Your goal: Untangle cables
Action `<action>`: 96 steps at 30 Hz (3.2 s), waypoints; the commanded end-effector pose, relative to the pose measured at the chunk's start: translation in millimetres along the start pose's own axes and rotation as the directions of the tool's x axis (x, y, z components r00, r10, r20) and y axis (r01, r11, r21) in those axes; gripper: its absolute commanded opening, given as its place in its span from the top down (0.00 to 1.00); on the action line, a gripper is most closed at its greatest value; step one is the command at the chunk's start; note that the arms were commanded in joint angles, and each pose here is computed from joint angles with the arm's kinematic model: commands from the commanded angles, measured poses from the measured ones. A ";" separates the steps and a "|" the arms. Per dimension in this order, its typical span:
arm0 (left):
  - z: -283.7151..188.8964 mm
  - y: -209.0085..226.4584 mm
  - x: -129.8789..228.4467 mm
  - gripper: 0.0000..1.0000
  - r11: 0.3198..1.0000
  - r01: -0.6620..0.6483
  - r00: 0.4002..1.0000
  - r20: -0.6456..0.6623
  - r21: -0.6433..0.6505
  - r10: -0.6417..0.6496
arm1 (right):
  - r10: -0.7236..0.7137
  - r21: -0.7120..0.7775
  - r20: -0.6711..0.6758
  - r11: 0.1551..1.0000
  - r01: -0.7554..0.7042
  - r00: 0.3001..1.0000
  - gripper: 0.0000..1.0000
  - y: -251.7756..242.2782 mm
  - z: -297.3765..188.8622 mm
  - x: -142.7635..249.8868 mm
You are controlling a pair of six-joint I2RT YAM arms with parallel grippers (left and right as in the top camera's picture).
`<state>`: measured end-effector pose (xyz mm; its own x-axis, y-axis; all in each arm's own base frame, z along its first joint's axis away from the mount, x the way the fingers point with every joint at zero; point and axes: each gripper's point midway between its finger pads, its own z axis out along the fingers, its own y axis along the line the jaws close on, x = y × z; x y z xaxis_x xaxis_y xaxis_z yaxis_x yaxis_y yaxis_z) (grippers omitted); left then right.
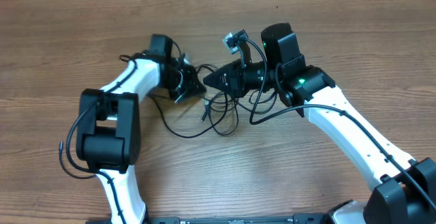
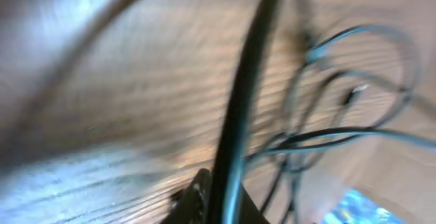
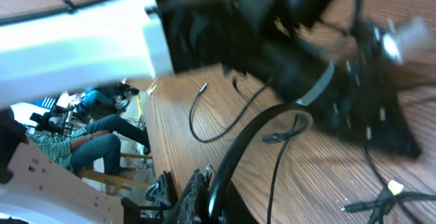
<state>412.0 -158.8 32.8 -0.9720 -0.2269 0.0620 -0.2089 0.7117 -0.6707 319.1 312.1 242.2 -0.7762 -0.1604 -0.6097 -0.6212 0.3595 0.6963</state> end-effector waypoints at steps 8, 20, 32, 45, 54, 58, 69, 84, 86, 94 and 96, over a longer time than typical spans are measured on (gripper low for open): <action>-130.6 -45.1 -42.6 0.86 0.987 -0.117 0.962 0.258 0.109 0.085 | -0.096 0.048 -0.008 0.994 0.096 0.995 0.96 14.3 7.9 5.2; -215.3 95.8 -16.0 0.66 0.918 0.362 0.892 0.347 -0.161 -0.291 | -0.232 0.145 0.000 0.963 0.229 0.973 0.96 38.4 59.7 15.8; -233.5 169.6 36.5 0.86 0.691 0.500 0.864 0.353 -0.522 -0.358 | -0.251 0.086 -0.070 0.963 0.257 0.965 0.96 23.8 128.6 51.3; -181.7 212.7 82.9 0.86 0.629 0.484 0.871 0.265 -0.608 -0.414 | -0.230 0.096 -0.103 0.966 0.240 0.968 0.96 -5.3 154.5 68.1; -168.7 215.8 84.5 0.78 0.653 0.486 0.871 0.259 -0.581 -0.417 | -0.205 0.109 -0.138 0.969 0.221 0.969 0.95 -31.4 173.1 86.2; -167.7 214.9 83.1 0.77 0.659 0.486 0.871 0.261 -0.574 -0.416 | -0.201 0.111 -0.142 0.970 0.218 0.969 0.94 -43.6 182.8 93.1; -170.6 218.4 99.6 0.69 0.622 0.482 0.866 0.229 -0.617 -0.445 | -0.241 0.109 -0.086 0.962 0.249 0.967 0.88 -59.4 201.5 90.8; -151.1 196.1 79.3 0.41 0.762 0.447 0.894 0.195 -0.469 -0.404 | -0.245 0.191 -0.116 0.946 0.263 0.963 0.32 -70.9 217.2 111.8; -151.1 196.2 80.1 0.40 0.761 0.447 0.893 0.193 -0.471 -0.406 | -0.244 0.192 -0.118 0.946 0.263 0.963 0.23 -71.8 217.5 112.7; -146.1 176.7 77.8 0.35 0.849 0.351 0.936 0.113 -0.394 -0.335 | -0.243 0.191 -0.119 0.946 0.262 0.963 0.13 -71.8 217.5 112.9; -147.6 160.1 71.2 0.35 0.897 0.295 0.955 0.085 -0.330 -0.283 | -0.242 0.192 -0.120 0.946 0.262 0.963 0.11 -72.0 217.5 113.2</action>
<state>275.1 53.3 21.0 -0.7921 -0.5693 0.2205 -0.6071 0.7723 -0.1868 297.0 468.2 44.6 -0.6121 -0.3505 -0.7088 -0.7699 0.4687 0.4331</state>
